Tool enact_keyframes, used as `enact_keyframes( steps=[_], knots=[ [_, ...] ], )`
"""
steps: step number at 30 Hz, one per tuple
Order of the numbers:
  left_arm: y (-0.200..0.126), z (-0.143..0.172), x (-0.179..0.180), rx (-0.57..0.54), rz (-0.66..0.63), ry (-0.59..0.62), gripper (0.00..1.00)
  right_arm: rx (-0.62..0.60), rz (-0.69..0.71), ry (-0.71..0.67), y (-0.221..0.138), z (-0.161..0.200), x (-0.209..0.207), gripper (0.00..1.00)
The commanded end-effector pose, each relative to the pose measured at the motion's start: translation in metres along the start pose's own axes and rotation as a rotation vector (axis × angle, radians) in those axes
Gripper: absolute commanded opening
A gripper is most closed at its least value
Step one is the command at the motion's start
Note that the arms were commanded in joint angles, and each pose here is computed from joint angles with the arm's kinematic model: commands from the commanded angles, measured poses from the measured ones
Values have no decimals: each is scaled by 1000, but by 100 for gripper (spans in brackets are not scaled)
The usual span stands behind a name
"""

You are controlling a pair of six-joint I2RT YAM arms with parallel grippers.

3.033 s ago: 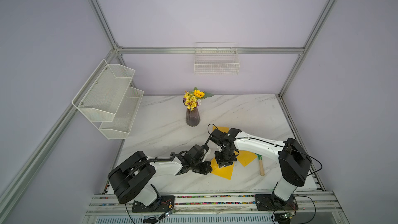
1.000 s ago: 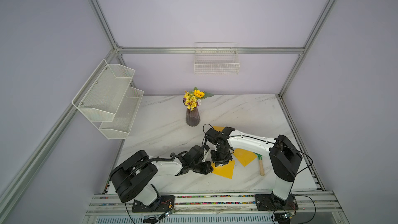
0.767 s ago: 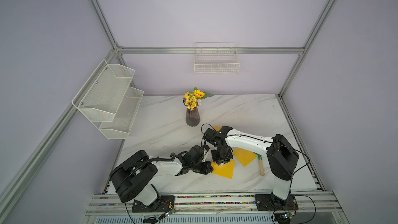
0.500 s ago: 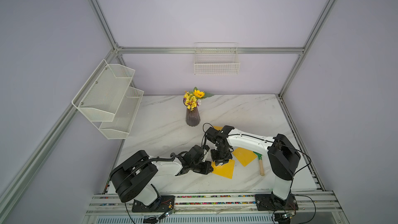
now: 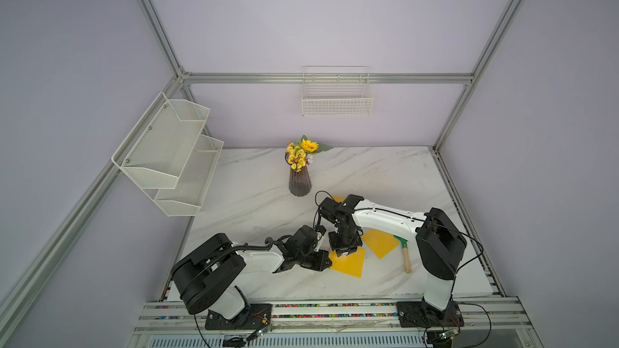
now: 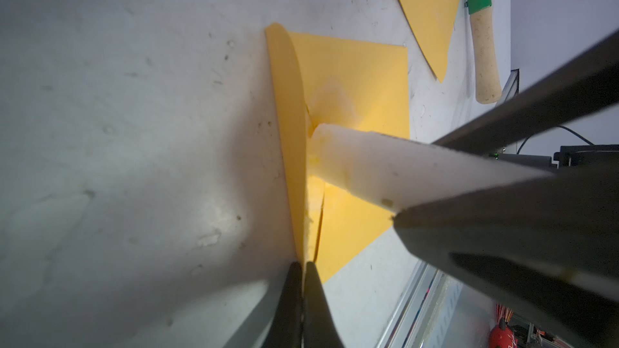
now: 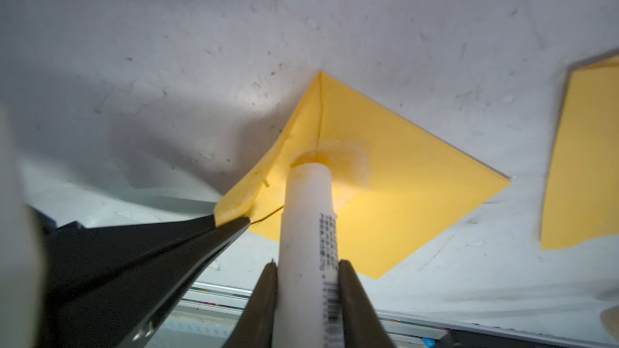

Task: Seal the envelope with a glue stick
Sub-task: Apply the envelope at the center of the board.

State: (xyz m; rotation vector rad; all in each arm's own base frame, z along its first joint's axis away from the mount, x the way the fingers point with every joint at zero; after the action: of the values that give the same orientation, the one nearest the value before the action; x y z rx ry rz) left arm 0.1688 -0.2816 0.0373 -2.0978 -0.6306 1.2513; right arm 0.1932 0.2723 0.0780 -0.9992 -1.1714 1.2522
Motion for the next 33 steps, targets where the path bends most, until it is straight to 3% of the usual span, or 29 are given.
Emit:
enact_keyframes(
  steps=[1, 5, 10, 12, 17, 20, 25, 28, 33],
  knots=[
    [3, 9, 9, 25, -35, -1, 1, 15, -77, 2, 9, -2, 16, 0],
    [3, 9, 9, 31, -39, -1, 1, -51, 176, 10, 5, -9, -27, 0],
    [2, 8, 9, 24, -38, 0, 1, -81, 344, 24, 2, -15, -54, 0],
    [3, 9, 10, 26, -37, -3, 1, -66, 279, 17, 6, -14, -43, 0],
    [3, 9, 9, 30, -38, -1, 1, 48, -81, -24, 12, -1, 15, 0],
    [2, 8, 9, 19, -36, 0, 1, 42, -76, -4, 11, -4, 12, 0],
    [2, 10, 10, 20, -35, 0, 1, -58, 228, 42, 5, -19, -44, 0],
    [2, 9, 9, 28, -38, 3, 1, -62, 295, 42, 4, -22, -54, 0],
    [2, 8, 9, 22, -35, 4, 1, 56, -63, -3, 12, -11, 6, 0]
  ],
)
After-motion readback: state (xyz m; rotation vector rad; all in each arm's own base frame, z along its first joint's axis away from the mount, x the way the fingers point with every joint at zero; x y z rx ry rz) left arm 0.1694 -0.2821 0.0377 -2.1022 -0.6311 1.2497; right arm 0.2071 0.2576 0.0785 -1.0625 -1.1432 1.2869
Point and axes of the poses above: each gripper's point midway between its finger pads, its own y axis out along the fingers, its own x axis along the line the jaws close on, z = x × y, the point moved 2 cm from there along -y, back along the fingers, and after that the axes turned 6 degrees about y, right-handed, at the moved point
